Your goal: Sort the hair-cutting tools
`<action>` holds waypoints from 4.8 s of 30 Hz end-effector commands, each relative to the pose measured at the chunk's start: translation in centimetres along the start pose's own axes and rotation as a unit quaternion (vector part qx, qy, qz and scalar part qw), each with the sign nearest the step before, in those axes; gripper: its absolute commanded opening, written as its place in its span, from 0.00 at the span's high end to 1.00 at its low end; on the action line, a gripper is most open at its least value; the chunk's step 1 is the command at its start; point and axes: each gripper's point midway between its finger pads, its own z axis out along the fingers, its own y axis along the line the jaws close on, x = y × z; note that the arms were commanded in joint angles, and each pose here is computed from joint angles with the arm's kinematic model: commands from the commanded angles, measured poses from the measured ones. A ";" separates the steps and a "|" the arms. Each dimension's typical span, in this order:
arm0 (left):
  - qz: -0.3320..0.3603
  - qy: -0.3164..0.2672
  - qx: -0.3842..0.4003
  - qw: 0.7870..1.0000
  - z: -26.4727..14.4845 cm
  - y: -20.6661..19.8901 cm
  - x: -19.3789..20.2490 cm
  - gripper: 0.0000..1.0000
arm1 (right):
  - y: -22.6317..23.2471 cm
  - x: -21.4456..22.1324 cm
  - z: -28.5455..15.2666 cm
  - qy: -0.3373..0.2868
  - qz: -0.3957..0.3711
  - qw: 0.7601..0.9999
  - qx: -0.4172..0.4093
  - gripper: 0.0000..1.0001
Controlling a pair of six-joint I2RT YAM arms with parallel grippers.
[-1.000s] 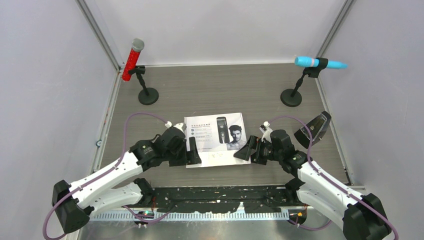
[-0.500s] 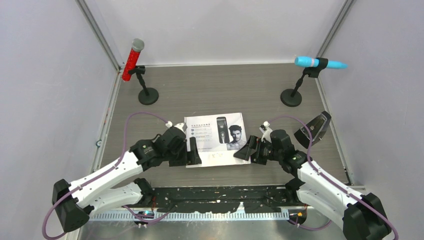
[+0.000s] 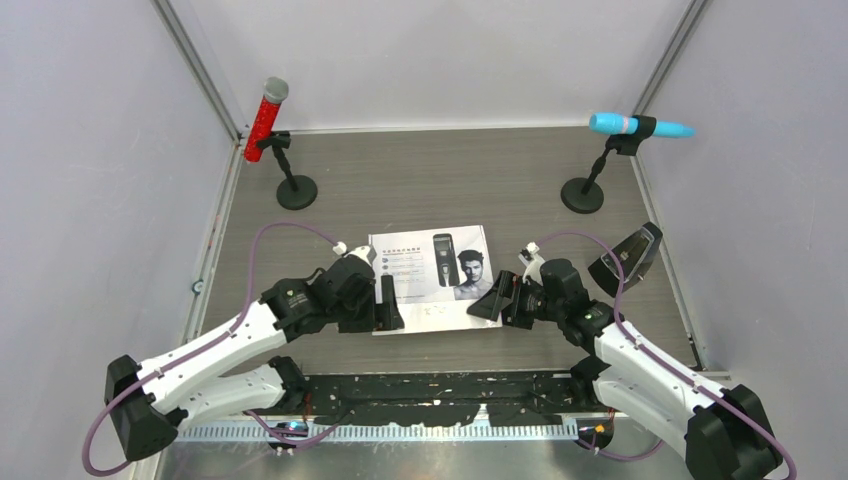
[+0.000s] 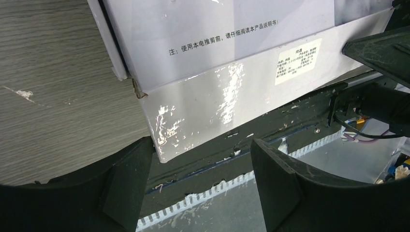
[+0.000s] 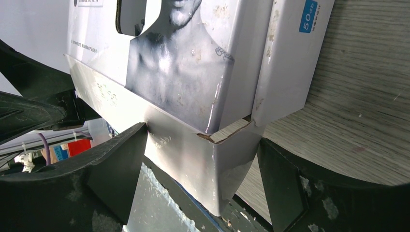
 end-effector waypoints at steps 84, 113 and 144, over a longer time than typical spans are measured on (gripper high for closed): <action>-0.114 -0.025 -0.039 0.992 5.9 6.9 1.6 0.22 | -6.4 0.9 -0.2 -0.030 -0.018 0.992 0.121 0.21; -0.212 -0.079 -0.102 0.969 8.3 11.8 0.0 0.47 | -10.6 1.4 1.7 -0.004 0.026 0.980 0.198 0.64; -0.232 -0.164 -0.050 0.958 7.0 11.2 -10.5 0.58 | 2.8 -20.4 0.7 -0.150 -0.258 0.938 0.178 0.15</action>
